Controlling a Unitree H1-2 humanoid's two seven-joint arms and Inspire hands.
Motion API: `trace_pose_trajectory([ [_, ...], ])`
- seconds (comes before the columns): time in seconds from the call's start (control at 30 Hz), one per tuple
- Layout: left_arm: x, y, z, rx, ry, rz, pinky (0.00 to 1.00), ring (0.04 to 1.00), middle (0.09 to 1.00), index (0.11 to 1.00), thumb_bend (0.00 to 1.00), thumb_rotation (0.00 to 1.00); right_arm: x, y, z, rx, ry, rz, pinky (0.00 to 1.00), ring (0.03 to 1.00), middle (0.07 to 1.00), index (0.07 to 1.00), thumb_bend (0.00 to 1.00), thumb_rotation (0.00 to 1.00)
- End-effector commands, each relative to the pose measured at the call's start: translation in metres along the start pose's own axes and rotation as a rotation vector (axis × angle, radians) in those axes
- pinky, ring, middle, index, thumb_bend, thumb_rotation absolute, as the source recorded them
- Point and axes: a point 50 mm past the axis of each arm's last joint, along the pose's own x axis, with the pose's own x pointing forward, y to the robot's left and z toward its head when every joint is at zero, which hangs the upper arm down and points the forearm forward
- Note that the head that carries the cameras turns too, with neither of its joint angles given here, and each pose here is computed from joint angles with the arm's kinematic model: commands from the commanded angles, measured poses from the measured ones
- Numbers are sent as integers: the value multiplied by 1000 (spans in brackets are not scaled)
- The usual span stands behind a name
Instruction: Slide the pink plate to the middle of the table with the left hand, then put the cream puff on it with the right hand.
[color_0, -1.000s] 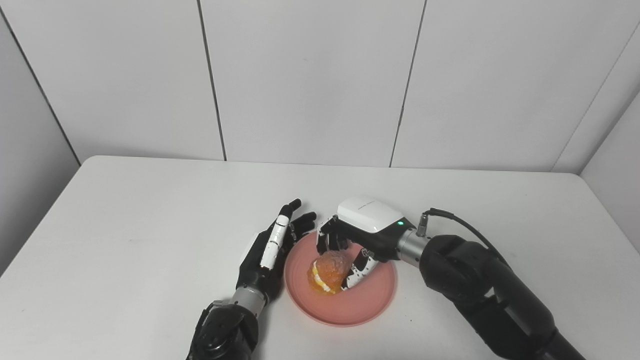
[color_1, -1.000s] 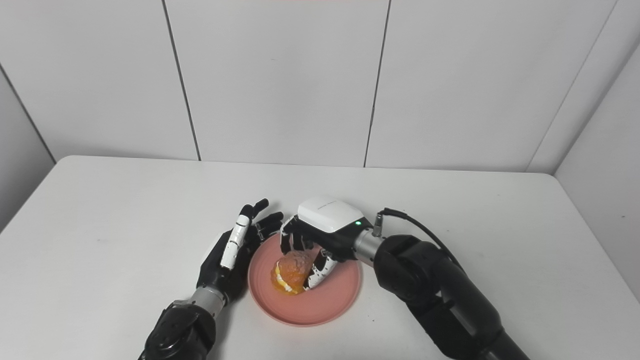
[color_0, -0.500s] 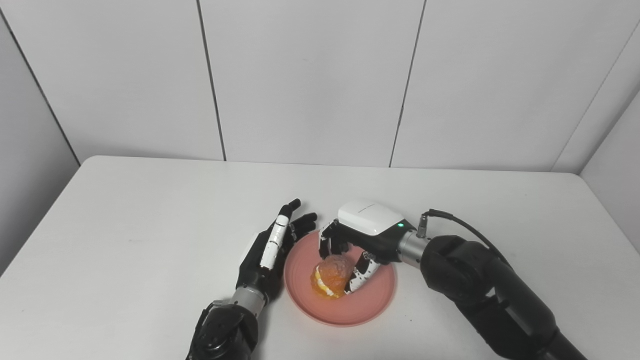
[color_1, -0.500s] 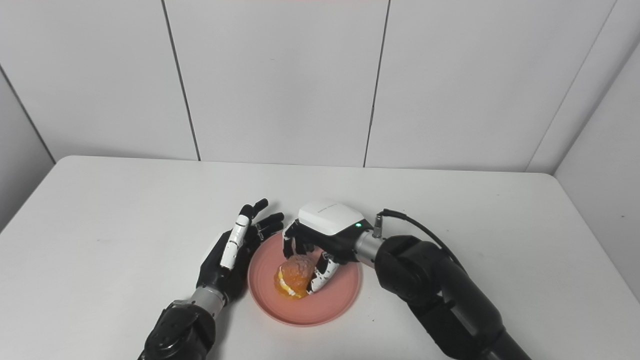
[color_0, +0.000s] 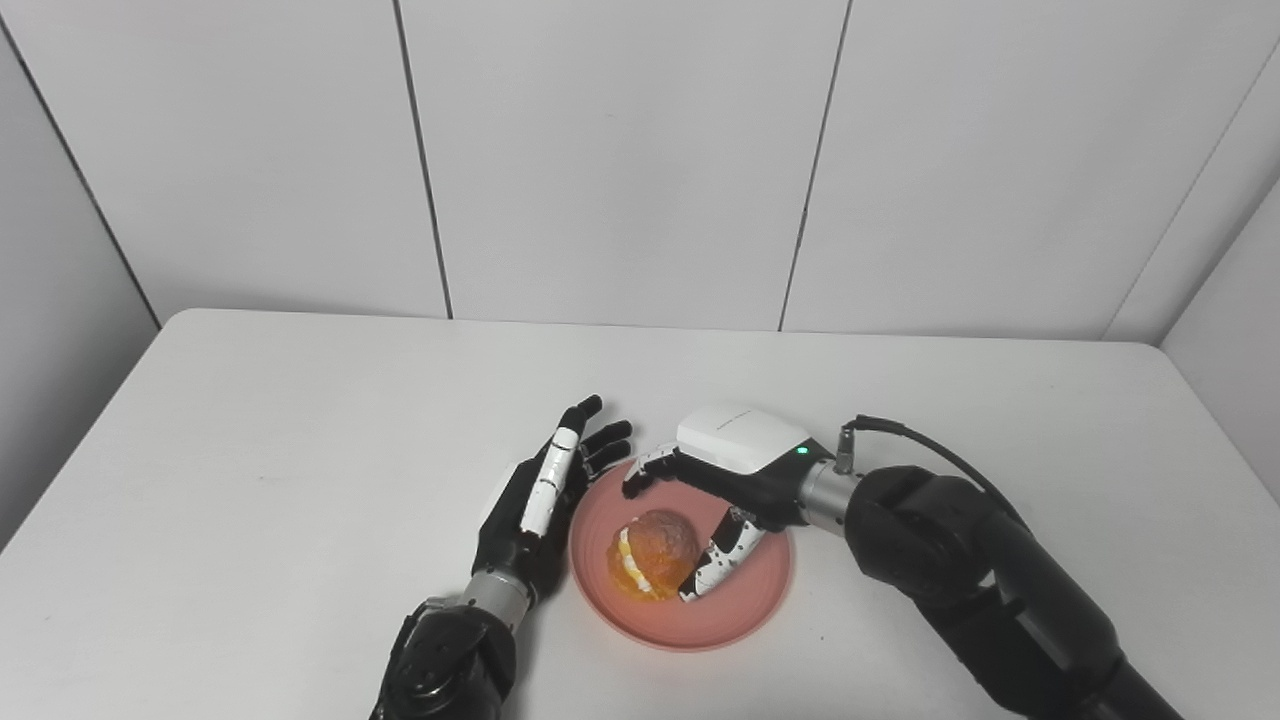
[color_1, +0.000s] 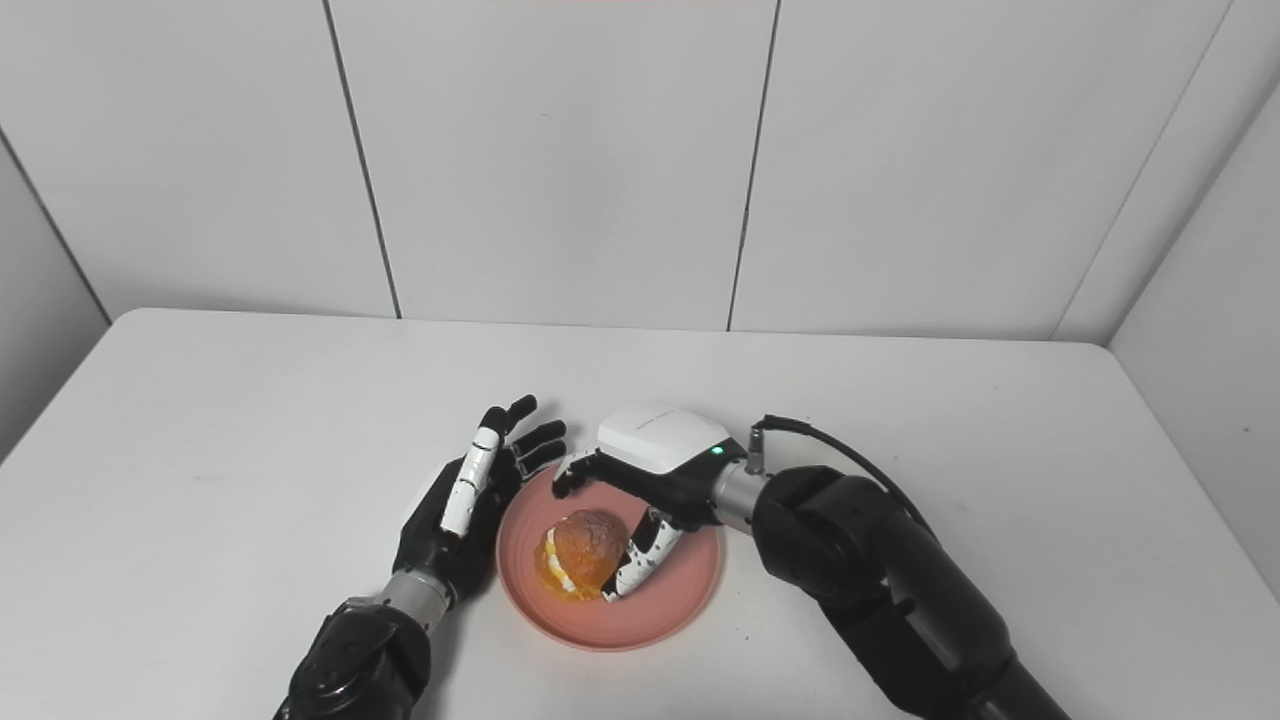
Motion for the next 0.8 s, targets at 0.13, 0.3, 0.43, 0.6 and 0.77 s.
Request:
trace_pose_trajectory([
  [0.13,-2,2,-9,-28,66,7,880,864,837,897,657,848,-4,-35,1,-25,13,-77,661,826,848,808,1000,389],
  [0.3,-2,1,-9,-23,58,13,892,863,848,903,679,841,-16,-55,1,17,21,-142,642,825,853,821,1000,406],
  [0.43,-3,2,-10,-5,43,19,880,889,866,904,689,836,-38,-73,0,85,29,-248,653,806,828,805,1000,440],
  [0.6,-4,4,-10,24,15,25,853,912,891,913,685,853,-60,-54,-1,191,42,-399,600,754,819,821,901,654],
  [0.77,-6,4,-12,29,-39,28,924,961,944,929,681,848,-67,-3,-1,441,80,-634,638,770,838,851,797,829],
])
